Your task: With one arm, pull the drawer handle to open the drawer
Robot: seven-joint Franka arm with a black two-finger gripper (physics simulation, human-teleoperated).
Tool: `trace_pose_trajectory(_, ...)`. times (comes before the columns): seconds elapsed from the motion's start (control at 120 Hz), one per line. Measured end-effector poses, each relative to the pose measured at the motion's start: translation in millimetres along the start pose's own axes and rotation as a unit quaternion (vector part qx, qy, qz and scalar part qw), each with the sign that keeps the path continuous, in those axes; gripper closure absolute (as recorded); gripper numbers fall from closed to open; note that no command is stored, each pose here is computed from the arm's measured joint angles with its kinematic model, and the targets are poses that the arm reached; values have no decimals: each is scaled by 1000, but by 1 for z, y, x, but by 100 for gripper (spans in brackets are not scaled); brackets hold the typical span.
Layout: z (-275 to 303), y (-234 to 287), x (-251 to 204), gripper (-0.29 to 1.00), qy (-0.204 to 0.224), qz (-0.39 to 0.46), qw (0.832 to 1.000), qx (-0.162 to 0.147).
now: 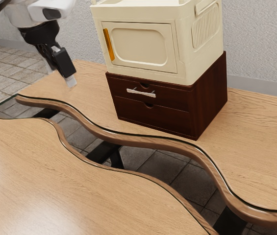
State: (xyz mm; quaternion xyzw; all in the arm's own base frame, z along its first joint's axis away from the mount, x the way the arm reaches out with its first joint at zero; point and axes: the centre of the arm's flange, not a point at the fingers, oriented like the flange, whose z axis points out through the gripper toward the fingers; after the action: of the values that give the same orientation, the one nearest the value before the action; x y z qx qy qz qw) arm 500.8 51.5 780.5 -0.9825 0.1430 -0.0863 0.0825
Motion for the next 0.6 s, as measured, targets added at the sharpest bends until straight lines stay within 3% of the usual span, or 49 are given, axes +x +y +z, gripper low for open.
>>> trace_pose_trajectory(0.367,-17,5,21,0,78,91,992,31)
trace_pose_trajectory(0.6,20,49,68,0,78,183,979,47)
